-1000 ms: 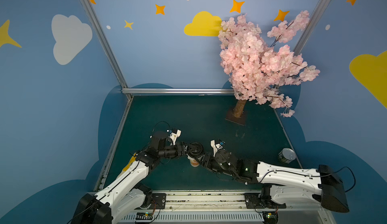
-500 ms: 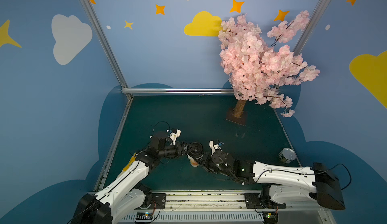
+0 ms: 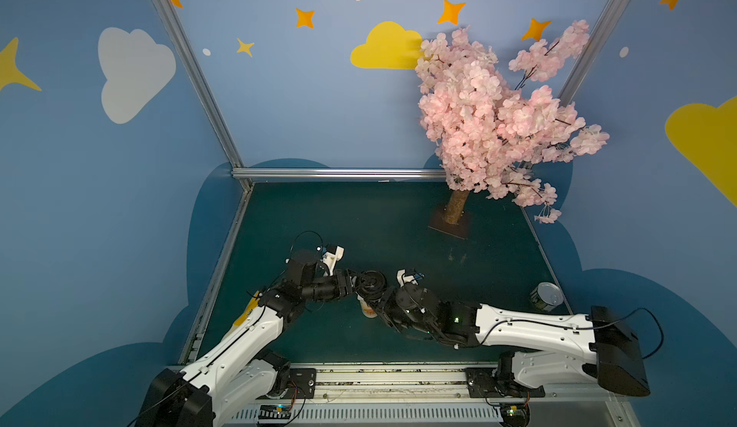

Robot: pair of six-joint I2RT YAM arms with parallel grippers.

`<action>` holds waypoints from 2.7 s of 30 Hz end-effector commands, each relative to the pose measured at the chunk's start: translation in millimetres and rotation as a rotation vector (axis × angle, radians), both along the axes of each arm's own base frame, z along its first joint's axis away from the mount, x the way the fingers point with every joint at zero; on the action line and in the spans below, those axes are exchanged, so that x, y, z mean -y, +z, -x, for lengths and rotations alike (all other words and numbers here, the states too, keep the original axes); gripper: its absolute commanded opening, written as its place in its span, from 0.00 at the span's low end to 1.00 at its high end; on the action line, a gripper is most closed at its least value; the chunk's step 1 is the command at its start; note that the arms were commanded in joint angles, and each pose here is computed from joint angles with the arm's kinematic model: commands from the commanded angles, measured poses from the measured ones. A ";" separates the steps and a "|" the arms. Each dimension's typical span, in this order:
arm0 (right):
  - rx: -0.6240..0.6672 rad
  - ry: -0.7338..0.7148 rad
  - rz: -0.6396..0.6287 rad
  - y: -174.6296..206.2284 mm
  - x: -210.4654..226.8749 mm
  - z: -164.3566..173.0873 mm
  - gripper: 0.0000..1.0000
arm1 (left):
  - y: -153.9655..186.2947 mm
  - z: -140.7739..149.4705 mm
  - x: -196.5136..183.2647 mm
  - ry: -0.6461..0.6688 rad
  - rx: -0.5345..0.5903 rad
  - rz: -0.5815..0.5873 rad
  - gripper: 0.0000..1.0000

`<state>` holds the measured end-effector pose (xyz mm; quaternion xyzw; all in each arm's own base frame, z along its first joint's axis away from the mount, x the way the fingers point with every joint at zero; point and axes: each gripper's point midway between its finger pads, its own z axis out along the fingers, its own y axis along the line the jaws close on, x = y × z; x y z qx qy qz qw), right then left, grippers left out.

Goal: Put the leak-proof paper on the milk tea cups
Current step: Secure the cup lid on the cup, then reset both arms

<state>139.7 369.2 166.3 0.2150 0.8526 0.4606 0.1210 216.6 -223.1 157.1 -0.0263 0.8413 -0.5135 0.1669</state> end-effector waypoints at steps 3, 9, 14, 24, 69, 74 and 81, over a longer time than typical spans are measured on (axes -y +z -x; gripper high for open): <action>-0.127 -0.112 0.526 -118.4 92.5 6.2 0.28 | -97.2 49.2 -31.6 0.033 -0.357 -0.243 0.62; -0.050 -0.026 0.511 -94.9 78.6 2.4 0.31 | -97.6 50.6 -32.0 0.031 -0.360 -0.245 0.62; 0.180 0.189 0.310 -28.2 38.7 -5.5 0.39 | -96.5 49.5 -31.8 0.035 -0.356 -0.243 0.62; 0.461 0.488 -0.013 89.0 27.9 -5.9 0.53 | -83.5 41.0 -24.6 0.031 -0.319 -0.200 0.67; 0.701 -0.451 1.112 -3.1 378.0 -207.3 0.71 | -6.6 -115.8 -261.7 0.900 0.424 -1.078 1.00; 0.675 -0.345 1.079 -59.3 385.1 -234.6 0.74 | -55.2 -135.8 -267.9 0.848 0.461 -1.159 1.00; 0.913 -0.199 1.040 -70.8 357.5 -252.9 0.77 | -67.8 -167.2 -240.8 0.695 0.652 -1.052 1.00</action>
